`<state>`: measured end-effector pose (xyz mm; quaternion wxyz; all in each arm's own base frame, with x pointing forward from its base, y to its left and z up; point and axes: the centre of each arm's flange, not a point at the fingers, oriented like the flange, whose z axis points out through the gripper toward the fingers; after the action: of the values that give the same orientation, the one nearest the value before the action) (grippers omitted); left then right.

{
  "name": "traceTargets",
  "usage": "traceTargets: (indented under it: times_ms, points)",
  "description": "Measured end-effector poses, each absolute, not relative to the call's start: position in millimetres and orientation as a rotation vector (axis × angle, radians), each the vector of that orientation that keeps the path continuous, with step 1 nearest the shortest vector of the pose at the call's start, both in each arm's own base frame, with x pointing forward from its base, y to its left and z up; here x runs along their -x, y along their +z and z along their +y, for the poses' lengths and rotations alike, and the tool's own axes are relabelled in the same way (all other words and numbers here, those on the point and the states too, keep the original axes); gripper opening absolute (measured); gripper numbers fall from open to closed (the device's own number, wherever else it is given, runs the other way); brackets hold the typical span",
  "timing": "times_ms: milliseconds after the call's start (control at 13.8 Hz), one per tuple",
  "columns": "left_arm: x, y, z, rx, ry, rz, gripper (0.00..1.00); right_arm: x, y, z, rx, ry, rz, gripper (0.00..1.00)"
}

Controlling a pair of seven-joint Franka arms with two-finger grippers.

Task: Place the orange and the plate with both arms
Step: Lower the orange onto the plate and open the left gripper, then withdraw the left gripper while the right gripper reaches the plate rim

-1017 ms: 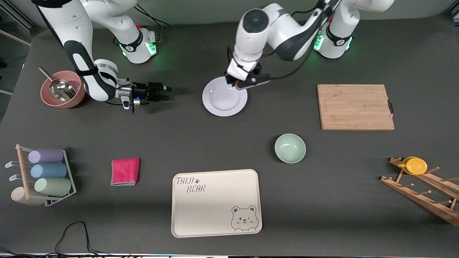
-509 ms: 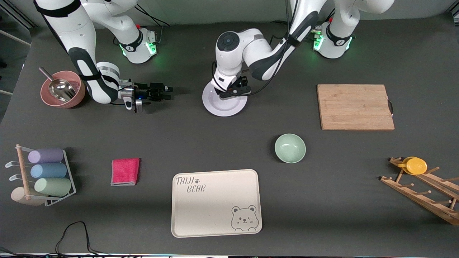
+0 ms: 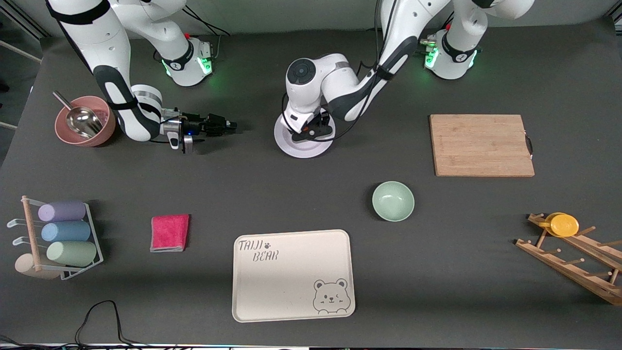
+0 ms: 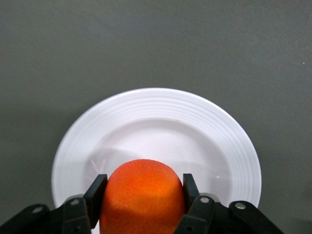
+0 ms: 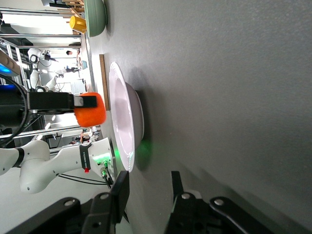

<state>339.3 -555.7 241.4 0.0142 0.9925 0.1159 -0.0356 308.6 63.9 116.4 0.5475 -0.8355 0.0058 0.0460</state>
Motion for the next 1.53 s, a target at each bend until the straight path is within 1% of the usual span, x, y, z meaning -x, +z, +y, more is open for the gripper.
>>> traceTargets:
  times_ms: [73, 145, 581, 726, 799, 872, 1017, 1235, 1380, 1526]
  points:
    - [-336.2, 234.0, -559.3, -3.086, -0.106, 0.362, 0.67, -308.8, 116.4, 64.0, 1.98, 0.109, 0.014, 0.37]
    - [-334.0, 226.8, -560.8, -3.088, -0.106, 0.368, 0.67, -308.8, 116.4, 64.0, 1.98, 0.109, 0.013, 0.37]
    - [-332.3, 206.8, -560.3, -3.106, -0.116, 0.385, 0.68, -303.3, 103.2, 63.1, 1.97, 0.079, -0.028, 0.37]
    - [-333.5, 208.5, -561.1, -3.109, -0.084, 0.389, 0.86, -302.2, 99.6, 63.0, 1.965, 0.08, -0.034, 0.37]
    - [-336.4, 212.0, -561.2, -3.114, -0.068, 0.392, 0.98, -303.0, 99.1, 63.2, 1.964, 0.08, -0.035, 0.37]
    - [-343.6, 220.7, -559.5, -3.131, -0.05, 0.397, 1.0, -303.9, 99.0, 63.2, 1.964, 0.079, -0.036, 0.37]
    - [-372.8, 261.4, -544.7, -3.217, -0.022, 0.345, 1.0, -304.2, 99.0, 63.3, 1.963, 0.079, -0.037, 0.37]
    - [-430.4, 376.1, -502.3, -3.311, -0.057, 0.251, 1.0, -304.2, 99.0, 63.9, 1.963, 0.079, -0.037, 0.37]
    - [-466.7, 455.2, -452.7, -3.342, -0.104, 0.101, 1.0, -305.6, 99.0, 68.3, 1.957, 0.063, -0.021, 0.37]
    - [-504.2, 516.1, -384.7, -3.313, -0.123, -0.032, 1.0, -307.0, 99.0, 85.1, 1.945, 0.039, -0.004, 0.37]
